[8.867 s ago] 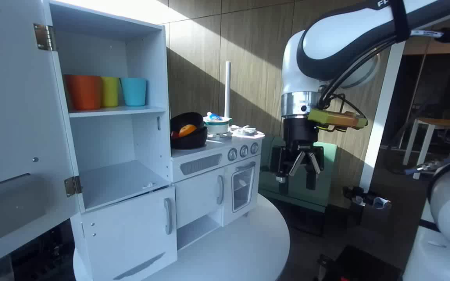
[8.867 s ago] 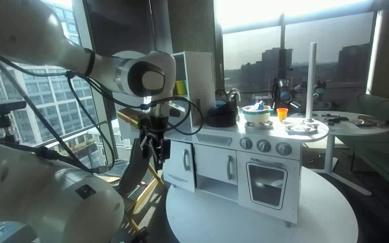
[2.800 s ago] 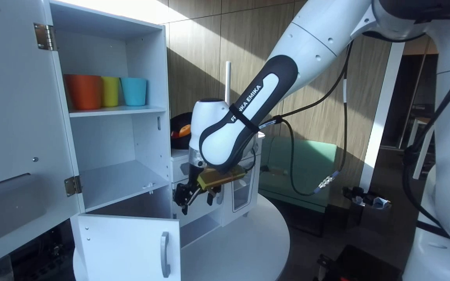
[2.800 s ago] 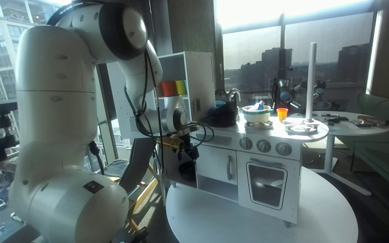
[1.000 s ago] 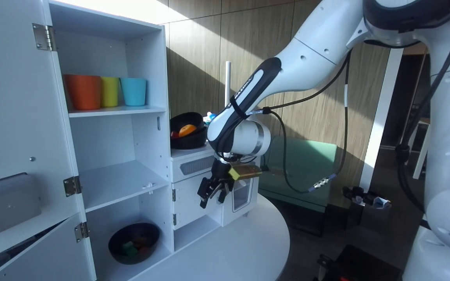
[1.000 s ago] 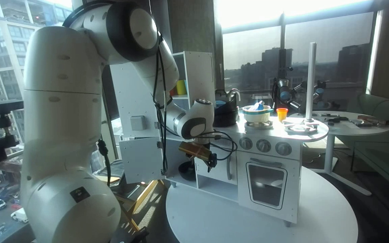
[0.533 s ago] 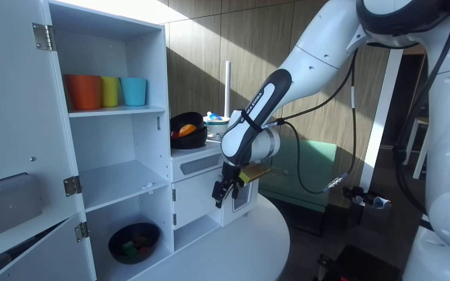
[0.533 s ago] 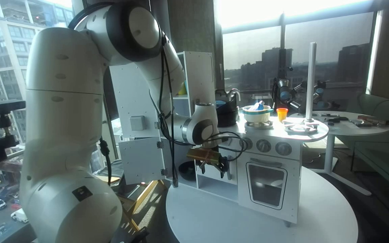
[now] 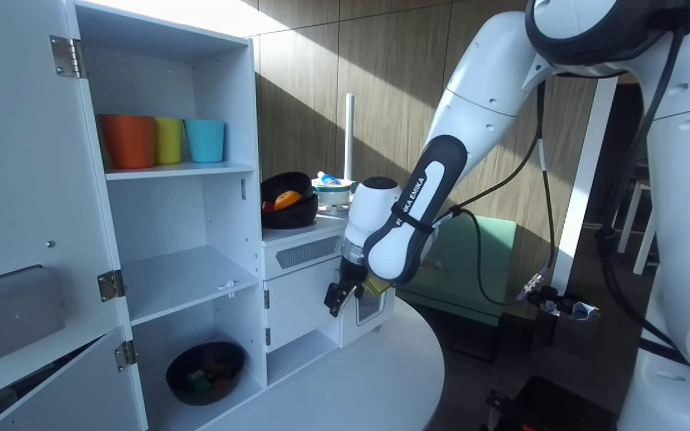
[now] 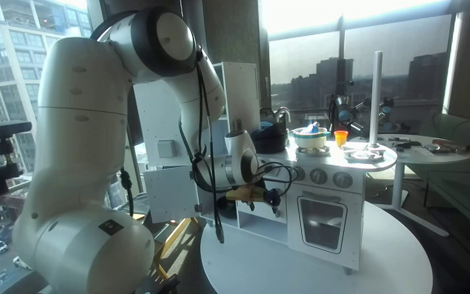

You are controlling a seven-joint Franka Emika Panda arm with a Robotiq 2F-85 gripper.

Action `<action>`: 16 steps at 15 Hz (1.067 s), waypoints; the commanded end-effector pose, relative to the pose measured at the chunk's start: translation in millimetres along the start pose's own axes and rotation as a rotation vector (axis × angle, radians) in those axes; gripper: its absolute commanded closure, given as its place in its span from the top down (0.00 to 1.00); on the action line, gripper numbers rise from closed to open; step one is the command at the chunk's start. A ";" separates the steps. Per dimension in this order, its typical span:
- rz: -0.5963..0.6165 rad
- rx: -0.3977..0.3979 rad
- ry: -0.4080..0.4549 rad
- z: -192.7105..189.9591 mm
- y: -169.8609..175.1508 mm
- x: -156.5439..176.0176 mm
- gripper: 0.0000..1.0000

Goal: Pull open the doors to the three compartments

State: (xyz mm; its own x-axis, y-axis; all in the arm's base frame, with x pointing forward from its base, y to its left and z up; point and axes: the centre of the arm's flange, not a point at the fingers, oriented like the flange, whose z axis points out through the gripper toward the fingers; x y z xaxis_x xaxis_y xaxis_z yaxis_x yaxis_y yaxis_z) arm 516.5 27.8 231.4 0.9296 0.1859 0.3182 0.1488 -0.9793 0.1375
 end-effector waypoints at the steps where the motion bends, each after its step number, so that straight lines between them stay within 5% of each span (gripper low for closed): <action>1: -0.016 -0.062 0.102 2.7 -13.3 -2.8 1.00; 11: -0.004 -0.112 0.191 9.4 -19.0 1.8 1.00; 12: -0.008 -0.114 0.193 10.5 -20.0 2.7 0.93; 13: -0.016 -0.122 0.198 10.9 -21.1 4.2 0.73; 16: -0.044 -0.161 0.205 9.5 -23.4 11.6 0.62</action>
State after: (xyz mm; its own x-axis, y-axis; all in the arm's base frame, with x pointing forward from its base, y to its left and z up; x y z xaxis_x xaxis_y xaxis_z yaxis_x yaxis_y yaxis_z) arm 524.2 45.7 222.7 0.8553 0.2401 0.4591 0.1273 -0.9564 0.2631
